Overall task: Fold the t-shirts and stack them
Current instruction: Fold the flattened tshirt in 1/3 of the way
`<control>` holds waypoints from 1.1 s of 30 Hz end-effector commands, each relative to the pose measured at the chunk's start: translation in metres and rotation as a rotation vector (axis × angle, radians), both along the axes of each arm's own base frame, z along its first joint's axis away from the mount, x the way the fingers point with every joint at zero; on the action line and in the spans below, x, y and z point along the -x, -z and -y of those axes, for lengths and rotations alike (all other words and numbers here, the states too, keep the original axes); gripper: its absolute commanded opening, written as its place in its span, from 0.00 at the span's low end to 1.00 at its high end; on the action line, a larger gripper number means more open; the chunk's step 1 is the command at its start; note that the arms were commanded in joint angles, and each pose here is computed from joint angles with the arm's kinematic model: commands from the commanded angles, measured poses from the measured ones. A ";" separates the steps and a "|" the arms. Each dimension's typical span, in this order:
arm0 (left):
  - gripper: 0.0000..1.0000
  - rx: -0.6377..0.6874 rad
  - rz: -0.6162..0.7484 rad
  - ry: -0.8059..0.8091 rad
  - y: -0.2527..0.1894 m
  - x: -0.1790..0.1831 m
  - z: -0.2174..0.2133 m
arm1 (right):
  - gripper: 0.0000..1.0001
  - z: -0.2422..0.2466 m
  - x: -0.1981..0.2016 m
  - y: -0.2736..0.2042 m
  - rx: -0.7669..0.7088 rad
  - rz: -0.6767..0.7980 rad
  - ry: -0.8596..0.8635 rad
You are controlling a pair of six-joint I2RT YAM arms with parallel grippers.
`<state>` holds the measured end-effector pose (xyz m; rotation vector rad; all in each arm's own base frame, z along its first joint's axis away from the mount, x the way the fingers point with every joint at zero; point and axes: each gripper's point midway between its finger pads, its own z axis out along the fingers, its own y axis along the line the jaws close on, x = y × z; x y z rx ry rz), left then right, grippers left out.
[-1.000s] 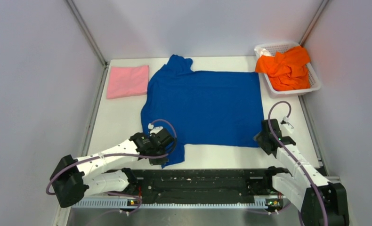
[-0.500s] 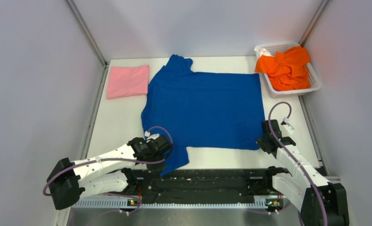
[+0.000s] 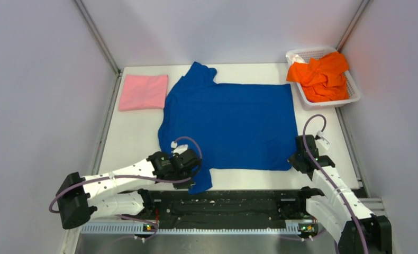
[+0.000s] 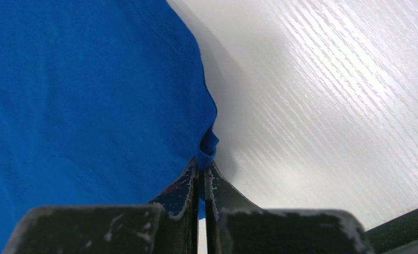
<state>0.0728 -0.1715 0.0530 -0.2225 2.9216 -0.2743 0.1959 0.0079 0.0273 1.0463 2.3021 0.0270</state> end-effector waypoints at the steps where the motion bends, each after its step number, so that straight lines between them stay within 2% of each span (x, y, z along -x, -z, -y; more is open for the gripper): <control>1: 0.00 0.107 0.223 0.058 -0.044 -0.060 0.036 | 0.00 -0.012 -0.029 -0.032 -0.037 0.100 -0.063; 5: 0.00 0.185 0.358 0.075 -0.076 -0.112 0.054 | 0.00 -0.018 -0.043 -0.043 -0.053 0.125 -0.091; 11: 0.00 0.264 0.501 -0.041 -0.111 -0.187 0.049 | 0.00 -0.021 -0.072 -0.070 -0.055 0.195 -0.085; 16: 0.00 0.255 0.559 -0.090 -0.129 -0.235 0.039 | 0.00 -0.016 -0.092 -0.084 -0.022 0.206 -0.065; 22: 0.00 0.227 0.607 -0.136 -0.145 -0.274 0.022 | 0.00 -0.011 -0.113 -0.092 0.014 0.210 -0.040; 33: 0.00 0.197 0.711 -0.151 -0.162 -0.317 -0.014 | 0.00 0.001 -0.143 -0.105 0.049 0.240 -0.005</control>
